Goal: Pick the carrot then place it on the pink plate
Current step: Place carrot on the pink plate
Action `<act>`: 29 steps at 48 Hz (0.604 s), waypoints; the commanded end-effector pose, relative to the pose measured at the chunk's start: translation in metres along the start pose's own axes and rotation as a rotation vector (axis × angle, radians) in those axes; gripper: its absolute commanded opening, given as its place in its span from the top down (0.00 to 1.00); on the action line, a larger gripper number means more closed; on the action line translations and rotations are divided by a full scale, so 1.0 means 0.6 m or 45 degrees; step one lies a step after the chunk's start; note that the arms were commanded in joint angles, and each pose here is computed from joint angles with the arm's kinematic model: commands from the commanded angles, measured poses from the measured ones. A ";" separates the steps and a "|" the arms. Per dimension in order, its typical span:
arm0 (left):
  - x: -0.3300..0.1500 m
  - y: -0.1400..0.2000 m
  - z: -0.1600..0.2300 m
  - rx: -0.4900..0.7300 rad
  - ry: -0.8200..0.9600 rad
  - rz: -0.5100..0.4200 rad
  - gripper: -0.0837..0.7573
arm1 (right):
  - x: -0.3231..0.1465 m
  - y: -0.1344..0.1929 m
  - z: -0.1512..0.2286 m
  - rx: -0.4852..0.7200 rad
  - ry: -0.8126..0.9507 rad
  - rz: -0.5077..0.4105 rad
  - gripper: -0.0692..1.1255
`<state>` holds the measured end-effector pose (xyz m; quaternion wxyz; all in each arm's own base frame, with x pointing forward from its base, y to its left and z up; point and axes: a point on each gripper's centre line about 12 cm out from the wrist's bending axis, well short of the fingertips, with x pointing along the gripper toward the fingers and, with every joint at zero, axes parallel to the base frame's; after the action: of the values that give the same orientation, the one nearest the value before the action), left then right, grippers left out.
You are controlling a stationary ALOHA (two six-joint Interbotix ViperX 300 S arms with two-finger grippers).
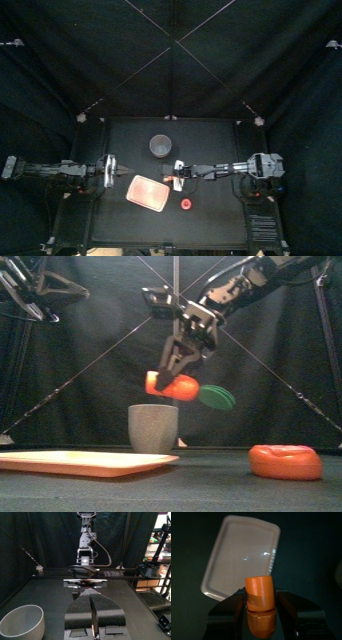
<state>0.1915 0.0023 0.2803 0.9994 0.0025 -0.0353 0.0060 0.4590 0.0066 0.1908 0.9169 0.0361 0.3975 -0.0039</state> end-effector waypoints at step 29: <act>0.002 0.000 0.011 0.002 -0.021 0.001 0.95 | 0.157 0.071 0.103 -0.063 -0.035 0.075 0.42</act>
<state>0.1912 0.0023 0.2797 0.9994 0.0025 -0.0345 0.0060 0.5643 0.0472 0.1390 0.9113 0.0244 0.4098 0.0313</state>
